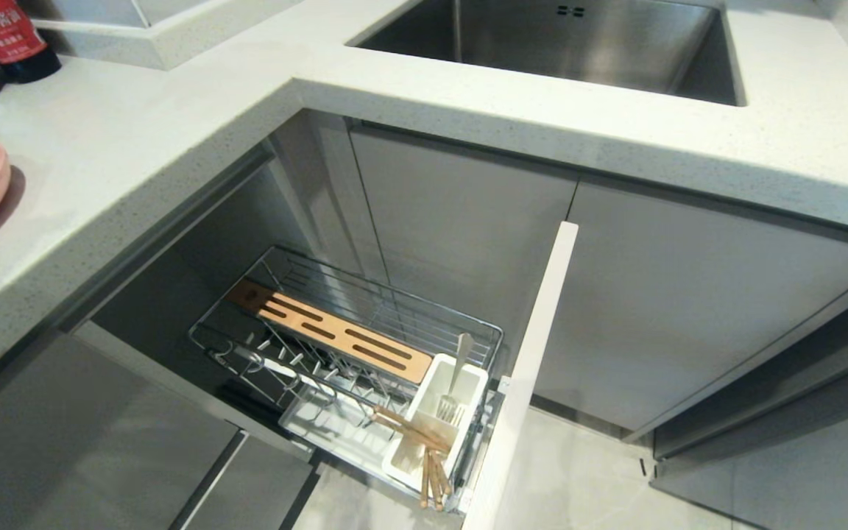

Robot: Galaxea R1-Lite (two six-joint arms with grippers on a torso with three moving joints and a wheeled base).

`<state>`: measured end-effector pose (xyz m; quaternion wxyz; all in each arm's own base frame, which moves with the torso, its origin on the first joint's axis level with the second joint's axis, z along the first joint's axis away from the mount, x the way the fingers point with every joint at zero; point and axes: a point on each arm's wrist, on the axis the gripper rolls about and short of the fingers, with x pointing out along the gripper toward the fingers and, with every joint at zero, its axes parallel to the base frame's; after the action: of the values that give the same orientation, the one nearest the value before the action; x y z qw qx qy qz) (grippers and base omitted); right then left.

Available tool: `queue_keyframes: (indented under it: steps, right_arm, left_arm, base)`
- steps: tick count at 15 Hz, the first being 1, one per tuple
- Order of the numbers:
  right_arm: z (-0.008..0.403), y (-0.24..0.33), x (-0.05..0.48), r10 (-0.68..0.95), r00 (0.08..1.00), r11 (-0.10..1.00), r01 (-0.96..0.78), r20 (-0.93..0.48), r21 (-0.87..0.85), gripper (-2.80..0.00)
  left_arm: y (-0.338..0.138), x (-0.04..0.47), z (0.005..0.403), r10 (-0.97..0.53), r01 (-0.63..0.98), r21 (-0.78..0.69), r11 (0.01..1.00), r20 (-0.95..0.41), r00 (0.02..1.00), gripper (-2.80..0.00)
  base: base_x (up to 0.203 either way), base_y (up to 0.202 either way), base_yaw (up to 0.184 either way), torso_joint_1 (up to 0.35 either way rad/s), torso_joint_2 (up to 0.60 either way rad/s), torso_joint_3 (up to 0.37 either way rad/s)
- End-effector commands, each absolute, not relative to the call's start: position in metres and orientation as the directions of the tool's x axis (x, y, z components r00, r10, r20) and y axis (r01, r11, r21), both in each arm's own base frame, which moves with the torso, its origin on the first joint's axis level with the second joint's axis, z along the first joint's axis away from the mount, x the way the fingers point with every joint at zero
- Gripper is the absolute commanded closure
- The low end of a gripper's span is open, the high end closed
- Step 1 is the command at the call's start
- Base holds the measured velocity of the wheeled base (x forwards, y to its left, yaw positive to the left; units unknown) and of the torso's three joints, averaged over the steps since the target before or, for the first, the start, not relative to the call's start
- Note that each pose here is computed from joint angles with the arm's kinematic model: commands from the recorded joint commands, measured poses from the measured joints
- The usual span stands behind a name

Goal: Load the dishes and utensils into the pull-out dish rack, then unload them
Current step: Take the spoon out of the cupboard

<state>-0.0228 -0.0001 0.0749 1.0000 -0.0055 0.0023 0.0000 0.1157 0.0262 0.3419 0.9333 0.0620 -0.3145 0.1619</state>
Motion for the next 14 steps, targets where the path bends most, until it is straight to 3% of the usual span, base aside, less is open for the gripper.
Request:
queue_keyframes:
  steps: [1, 7, 14]
  right_arm:
    - [0.075, 0.000, -0.023, 0.000, 1.000, 1.000, 0.000, -0.005, -0.012, 0.00]
    - [0.075, 0.000, -0.023, 0.000, 1.000, 1.000, 0.000, -0.005, -0.012, 0.00]
    - [0.075, 0.000, -0.023, 0.000, 1.000, 1.000, 0.000, -0.006, -0.011, 0.00]
  left_arm:
    - [0.024, 0.107, 0.334, 0.253, -0.333, 0.022, 0.943, 0.605, 0.755, 0.00]
    - [0.021, 0.097, 0.330, 0.230, -0.312, 0.029, 0.950, 0.610, 0.758, 0.00]
    - [0.016, 0.092, 0.297, 0.151, -0.219, 0.083, 0.972, 0.494, 0.856, 0.00]
  base:
    - [0.000, 0.000, 0.000, 0.000, 0.00, 0.000]
    - [0.000, 0.000, 0.000, 0.000, 0.00, 0.000]
    - [0.000, 0.000, 0.000, 0.000, 0.00, 0.000]
